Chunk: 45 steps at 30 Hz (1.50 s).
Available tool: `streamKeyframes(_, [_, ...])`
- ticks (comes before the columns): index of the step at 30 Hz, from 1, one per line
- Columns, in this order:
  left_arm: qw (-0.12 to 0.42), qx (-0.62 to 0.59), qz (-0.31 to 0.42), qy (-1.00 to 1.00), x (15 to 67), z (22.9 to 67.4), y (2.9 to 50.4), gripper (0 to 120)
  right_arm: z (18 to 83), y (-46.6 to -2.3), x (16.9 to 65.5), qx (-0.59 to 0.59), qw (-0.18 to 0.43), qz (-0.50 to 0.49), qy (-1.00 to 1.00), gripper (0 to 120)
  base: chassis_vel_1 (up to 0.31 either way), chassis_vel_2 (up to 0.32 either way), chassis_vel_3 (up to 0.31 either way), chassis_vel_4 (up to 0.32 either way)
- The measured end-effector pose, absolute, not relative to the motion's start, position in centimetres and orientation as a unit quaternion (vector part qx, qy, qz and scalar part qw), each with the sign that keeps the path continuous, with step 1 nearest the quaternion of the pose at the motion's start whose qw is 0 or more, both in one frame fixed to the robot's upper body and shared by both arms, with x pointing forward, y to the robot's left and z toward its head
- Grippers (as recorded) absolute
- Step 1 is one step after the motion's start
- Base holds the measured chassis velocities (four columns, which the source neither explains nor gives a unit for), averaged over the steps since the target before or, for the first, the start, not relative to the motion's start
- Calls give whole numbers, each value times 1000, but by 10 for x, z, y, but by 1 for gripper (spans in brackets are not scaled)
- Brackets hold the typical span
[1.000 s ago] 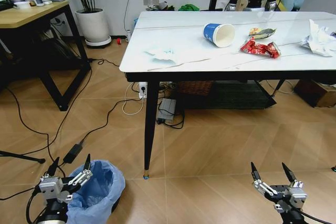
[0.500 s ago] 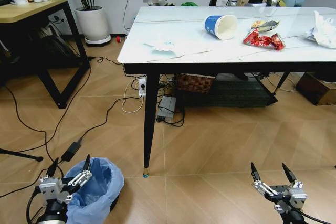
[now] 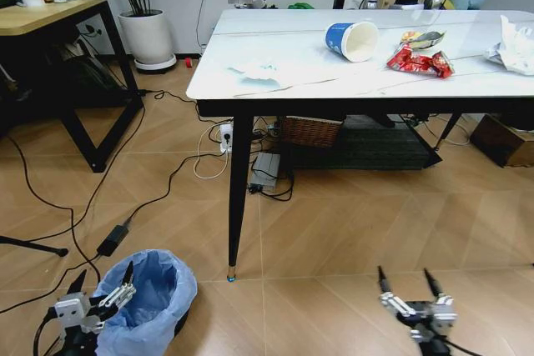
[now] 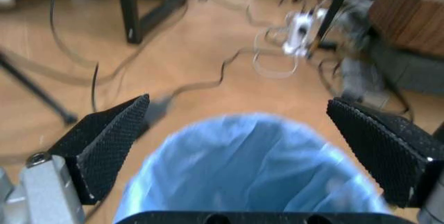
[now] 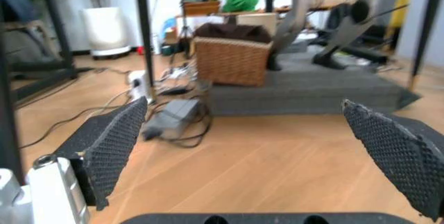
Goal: Pick up the trash bin and place the trash from the table into it.
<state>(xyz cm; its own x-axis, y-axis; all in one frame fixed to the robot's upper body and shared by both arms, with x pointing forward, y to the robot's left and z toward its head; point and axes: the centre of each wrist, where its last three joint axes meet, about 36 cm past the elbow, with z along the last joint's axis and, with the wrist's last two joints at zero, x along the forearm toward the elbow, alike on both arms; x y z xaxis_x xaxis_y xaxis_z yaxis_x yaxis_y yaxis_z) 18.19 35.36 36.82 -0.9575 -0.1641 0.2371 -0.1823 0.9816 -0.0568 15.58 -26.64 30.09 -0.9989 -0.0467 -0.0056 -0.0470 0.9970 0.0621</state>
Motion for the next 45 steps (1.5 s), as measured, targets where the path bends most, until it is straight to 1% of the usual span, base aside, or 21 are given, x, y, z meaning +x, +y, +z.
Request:
streamKeyframes(2, [141,100,47,-984,182,359,362,100,290,-260,152,-31,-5,34,999,100,0,0,0,0])
streamKeyframes(7, [172,124,53,-976,182,347,377,100,280,-258,144,-33,-10,35,999,100,0,0,0,0])
streamKeyframes(12, [184,140,55,-971,181,340,385,100,280,-260,141,-30,-12,34,999,100,0,0,0,0])
streamKeyframes(18, [196,165,66,-964,193,327,394,100,285,-263,138,-34,-12,29,999,100,0,0,0,0])
streamKeyframes(24, [204,170,77,-961,204,320,395,98,288,-266,138,-35,-10,25,999,100,0,0,0,0])
streamKeyframes(26, [210,169,80,-960,206,319,393,96,289,-267,137,-33,-9,24,999,100,0,0,0,0])
streamKeyframes(27, [211,169,81,-959,206,318,393,93,289,-268,137,-33,-9,24,999,100,0,0,0,0])
streamKeyframes(28, [211,169,81,-959,206,318,393,93,289,-268,137,-33,-9,24,999,100,0,0,0,0])
streamKeyframes(30, [213,169,82,-959,207,318,392,87,289,-268,137,-33,-9,24,999,100,0,0,0,0])
streamKeyframes(32, [215,171,87,-958,208,318,392,76,290,-268,138,-33,-8,24,999,100,0,0,0,0])
streamKeyframes(33, [215,171,87,-958,208,318,392,76,290,-268,138,-33,-8,24,999,100,0,0,0,0])
streamKeyframes(36, [219,171,90,-956,209,316,391,63,292,-268,140,-33,-6,25,999,100,0,0,0,0])
streamKeyframes(37, [219,171,90,-956,209,316,391,63,292,-268,140,-33,-6,25,999,100,0,0,0,0])
streamKeyframes(40, [224,171,93,-955,209,314,391,49,293,-269,141,-33,-5,24,999,100,0,0,0,0])
streamKeyframes(41, [224,171,93,-955,209,314,391,49,293,-269,141,-33,-5,24,999,100,0,0,0,0])
streamKeyframes(42, [226,171,94,-954,209,314,390,41,293,-269,141,-33,-5,24,999,100,0,0,0,0])
streamKeyframes(44, [228,170,95,-954,209,313,390,34,293,-269,141,-34,-5,24,999,100,0,0,0,0])
streamKeyframes(45, [228,170,95,-954,209,313,390,34,293,-269,141,-34,-5,24,999,100,0,0,0,0])
